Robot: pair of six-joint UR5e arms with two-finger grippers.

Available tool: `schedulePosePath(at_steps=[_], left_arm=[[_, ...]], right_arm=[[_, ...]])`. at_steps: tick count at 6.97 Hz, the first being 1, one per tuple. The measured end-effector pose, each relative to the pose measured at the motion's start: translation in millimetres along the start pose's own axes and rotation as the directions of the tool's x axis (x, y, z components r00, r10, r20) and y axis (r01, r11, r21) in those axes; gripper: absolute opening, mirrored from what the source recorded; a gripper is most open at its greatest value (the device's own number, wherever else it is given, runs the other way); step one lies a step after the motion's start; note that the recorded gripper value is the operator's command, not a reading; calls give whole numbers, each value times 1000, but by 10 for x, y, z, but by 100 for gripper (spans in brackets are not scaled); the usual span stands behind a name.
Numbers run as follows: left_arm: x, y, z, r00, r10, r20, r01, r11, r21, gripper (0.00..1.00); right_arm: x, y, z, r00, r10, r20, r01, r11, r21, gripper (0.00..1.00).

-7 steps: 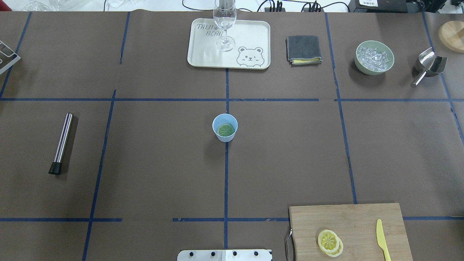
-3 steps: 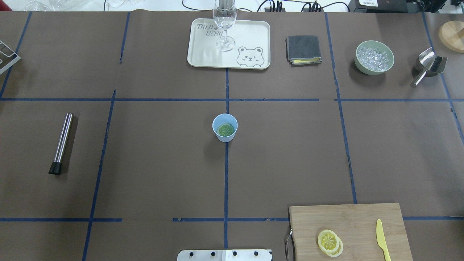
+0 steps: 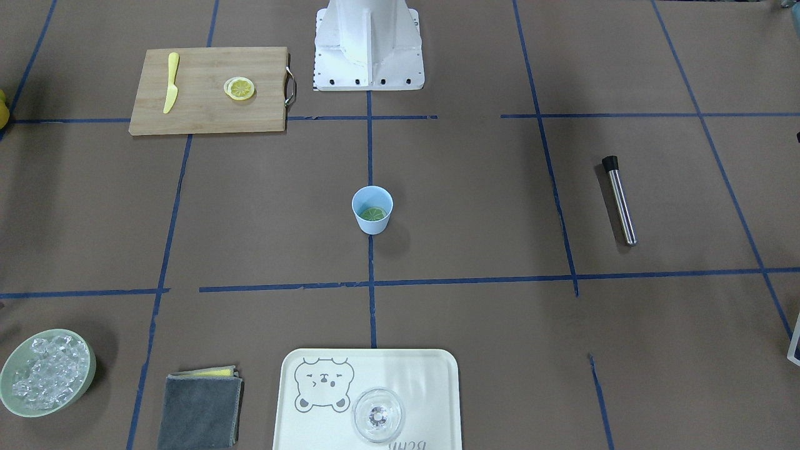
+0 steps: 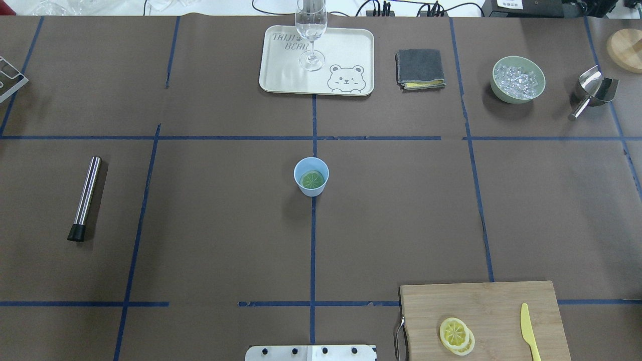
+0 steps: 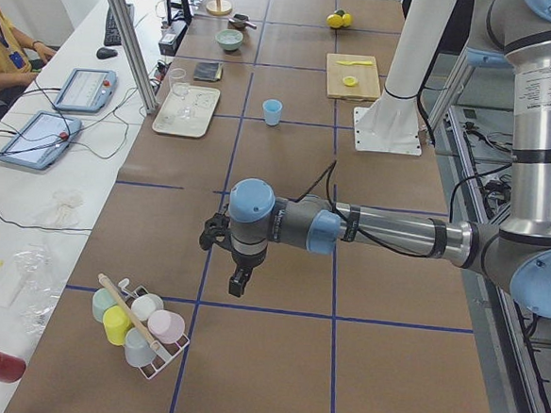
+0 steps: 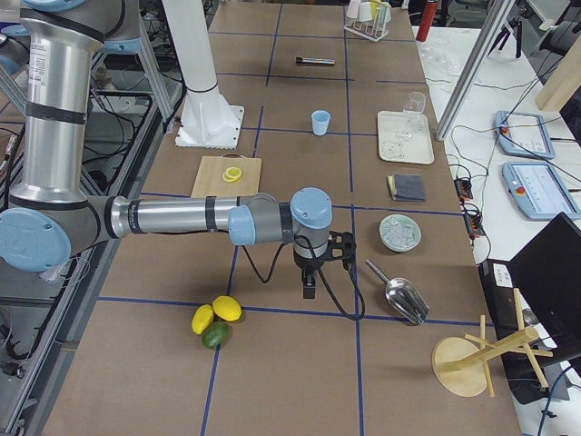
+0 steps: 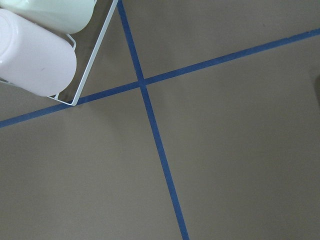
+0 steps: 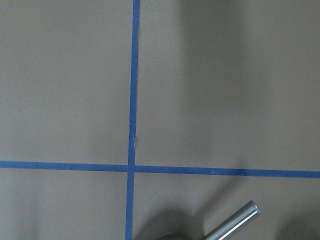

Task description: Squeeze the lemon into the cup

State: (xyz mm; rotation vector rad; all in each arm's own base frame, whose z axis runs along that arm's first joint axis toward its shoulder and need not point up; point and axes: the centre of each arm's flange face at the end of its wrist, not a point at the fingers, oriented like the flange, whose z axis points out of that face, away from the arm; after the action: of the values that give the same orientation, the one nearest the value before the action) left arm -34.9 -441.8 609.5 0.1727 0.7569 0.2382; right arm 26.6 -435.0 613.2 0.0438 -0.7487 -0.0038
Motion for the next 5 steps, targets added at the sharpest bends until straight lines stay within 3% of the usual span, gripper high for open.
schedulePosePath(at_steps=[3, 5], left_arm=[[-43, 60, 37, 1000, -18, -1, 18, 1000, -13, 100], [-53, 64, -1, 997, -83, -3, 83, 997, -6, 100]], right_arm=[[-1, 5, 2, 1000, 1, 4, -1, 1000, -1, 100], [1, 8, 5, 1000, 2, 4, -2, 1000, -3, 100]])
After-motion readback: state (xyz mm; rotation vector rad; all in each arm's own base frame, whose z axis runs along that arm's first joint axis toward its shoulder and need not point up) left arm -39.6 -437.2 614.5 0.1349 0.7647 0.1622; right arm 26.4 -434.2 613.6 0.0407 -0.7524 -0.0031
